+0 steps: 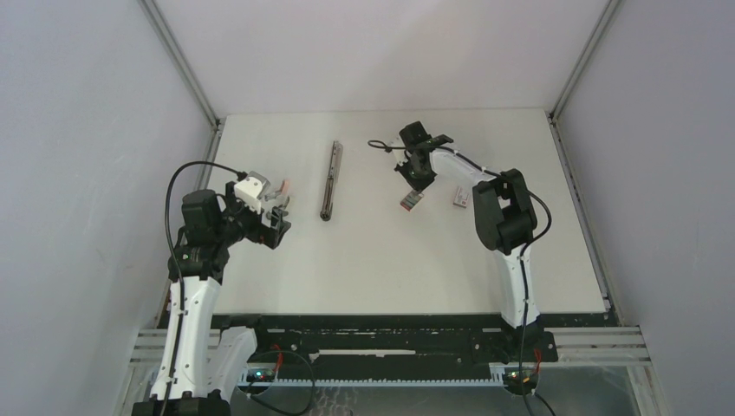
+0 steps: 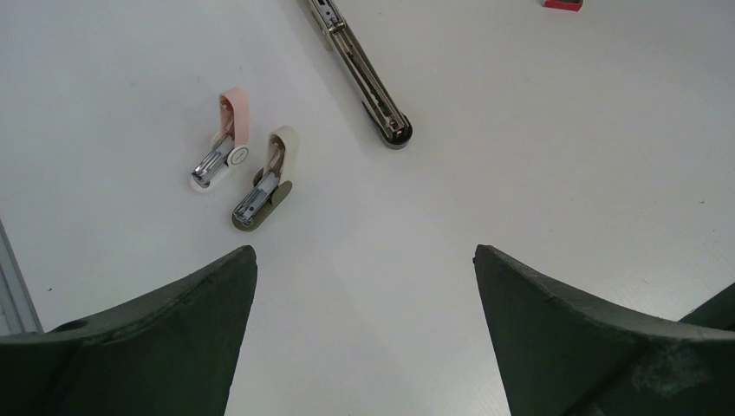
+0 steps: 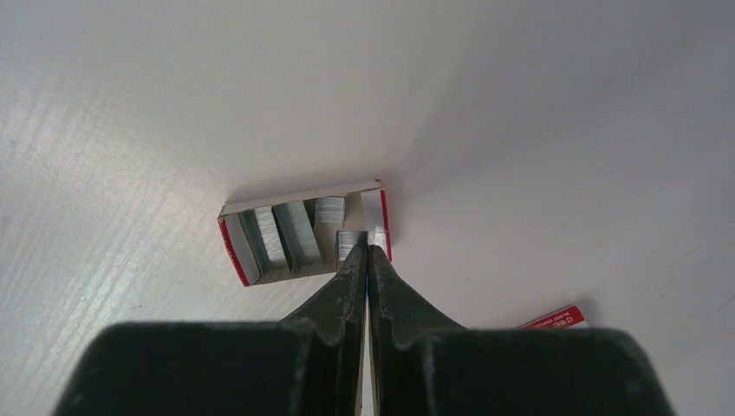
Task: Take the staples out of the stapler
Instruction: Place the staple in the staple box.
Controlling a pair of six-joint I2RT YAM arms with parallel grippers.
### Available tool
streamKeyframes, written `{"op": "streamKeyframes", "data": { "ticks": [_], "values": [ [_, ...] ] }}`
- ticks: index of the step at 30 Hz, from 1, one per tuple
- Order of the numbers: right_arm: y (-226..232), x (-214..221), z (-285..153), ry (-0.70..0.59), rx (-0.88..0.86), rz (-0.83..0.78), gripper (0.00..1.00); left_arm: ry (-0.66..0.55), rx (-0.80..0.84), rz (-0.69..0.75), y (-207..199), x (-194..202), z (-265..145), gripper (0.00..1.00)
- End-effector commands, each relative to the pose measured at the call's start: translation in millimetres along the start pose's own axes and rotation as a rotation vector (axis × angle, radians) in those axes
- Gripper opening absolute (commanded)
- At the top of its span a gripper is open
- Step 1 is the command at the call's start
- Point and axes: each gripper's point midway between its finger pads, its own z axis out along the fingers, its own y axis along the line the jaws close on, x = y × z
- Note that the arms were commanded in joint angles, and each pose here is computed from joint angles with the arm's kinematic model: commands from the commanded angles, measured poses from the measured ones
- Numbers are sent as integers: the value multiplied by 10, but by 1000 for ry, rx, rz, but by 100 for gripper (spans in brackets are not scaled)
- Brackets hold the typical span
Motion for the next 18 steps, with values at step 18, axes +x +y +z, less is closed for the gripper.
{"op": "streamKeyframes", "data": {
  "ticks": [18],
  "values": [
    [-57, -27, 42, 3, 39, -42, 0, -20, -14, 11, 36, -42, 1, 100]
  ]
}}
